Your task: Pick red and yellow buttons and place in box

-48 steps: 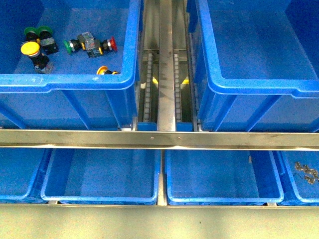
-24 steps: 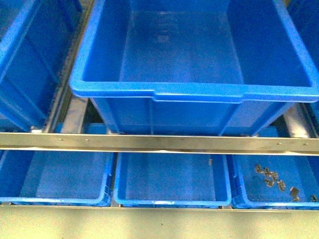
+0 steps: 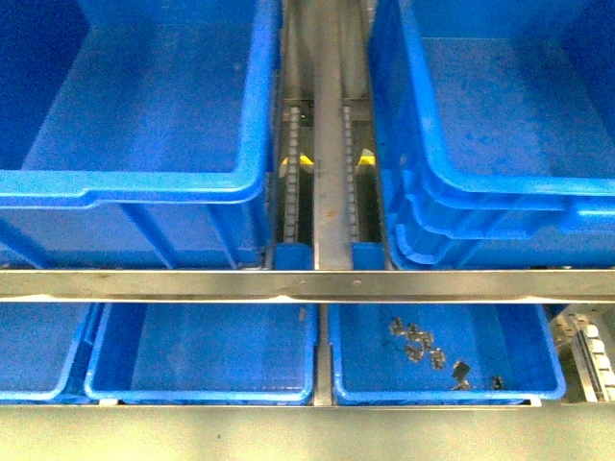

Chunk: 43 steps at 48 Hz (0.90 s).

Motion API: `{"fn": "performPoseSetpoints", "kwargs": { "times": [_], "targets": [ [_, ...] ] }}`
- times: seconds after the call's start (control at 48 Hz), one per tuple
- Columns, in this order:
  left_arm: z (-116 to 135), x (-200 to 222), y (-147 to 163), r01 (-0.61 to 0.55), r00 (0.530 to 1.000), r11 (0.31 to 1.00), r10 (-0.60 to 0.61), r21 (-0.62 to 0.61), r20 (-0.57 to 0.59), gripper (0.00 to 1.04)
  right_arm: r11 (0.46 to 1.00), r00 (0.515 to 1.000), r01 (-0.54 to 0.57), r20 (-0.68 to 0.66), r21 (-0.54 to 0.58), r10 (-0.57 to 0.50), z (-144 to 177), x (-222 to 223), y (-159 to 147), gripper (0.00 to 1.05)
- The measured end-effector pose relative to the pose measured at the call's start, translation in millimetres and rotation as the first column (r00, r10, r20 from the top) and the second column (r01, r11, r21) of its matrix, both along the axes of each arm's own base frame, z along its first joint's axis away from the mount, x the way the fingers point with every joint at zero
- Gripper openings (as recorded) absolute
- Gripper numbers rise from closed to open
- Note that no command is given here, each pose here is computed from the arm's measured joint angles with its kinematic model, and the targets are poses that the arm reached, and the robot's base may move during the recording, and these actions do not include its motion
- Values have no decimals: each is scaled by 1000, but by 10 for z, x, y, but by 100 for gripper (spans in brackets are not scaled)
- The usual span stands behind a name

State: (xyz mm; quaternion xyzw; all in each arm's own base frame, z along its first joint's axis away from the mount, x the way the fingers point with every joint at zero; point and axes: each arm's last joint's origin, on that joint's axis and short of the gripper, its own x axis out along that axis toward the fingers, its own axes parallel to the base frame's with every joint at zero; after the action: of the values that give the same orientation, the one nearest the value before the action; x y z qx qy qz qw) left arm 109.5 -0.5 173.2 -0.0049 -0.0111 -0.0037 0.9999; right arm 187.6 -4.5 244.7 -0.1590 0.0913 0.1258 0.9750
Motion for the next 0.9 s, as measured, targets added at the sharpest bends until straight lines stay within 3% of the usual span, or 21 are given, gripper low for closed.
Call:
{"fn": "performPoseSetpoints", "kwargs": {
  "times": [0.542, 0.75, 0.896],
  "targets": [
    [-40, -121, 3, -6, 1000, 1000, 6, 2, -18, 3, 999, 999, -37, -7, 40, 37, -44, 183, -10, 37],
    [-40, -121, 3, -6, 1000, 1000, 6, 2, -18, 3, 997, 1000, -15, -17, 71, 16, -42, 612, -70, 37],
    [-41, -121, 3, -6, 1000, 1000, 6, 2, -18, 3, 999, 998, -24, -49, 48, 27, -121, 1170, -33, 37]
  ]
}}
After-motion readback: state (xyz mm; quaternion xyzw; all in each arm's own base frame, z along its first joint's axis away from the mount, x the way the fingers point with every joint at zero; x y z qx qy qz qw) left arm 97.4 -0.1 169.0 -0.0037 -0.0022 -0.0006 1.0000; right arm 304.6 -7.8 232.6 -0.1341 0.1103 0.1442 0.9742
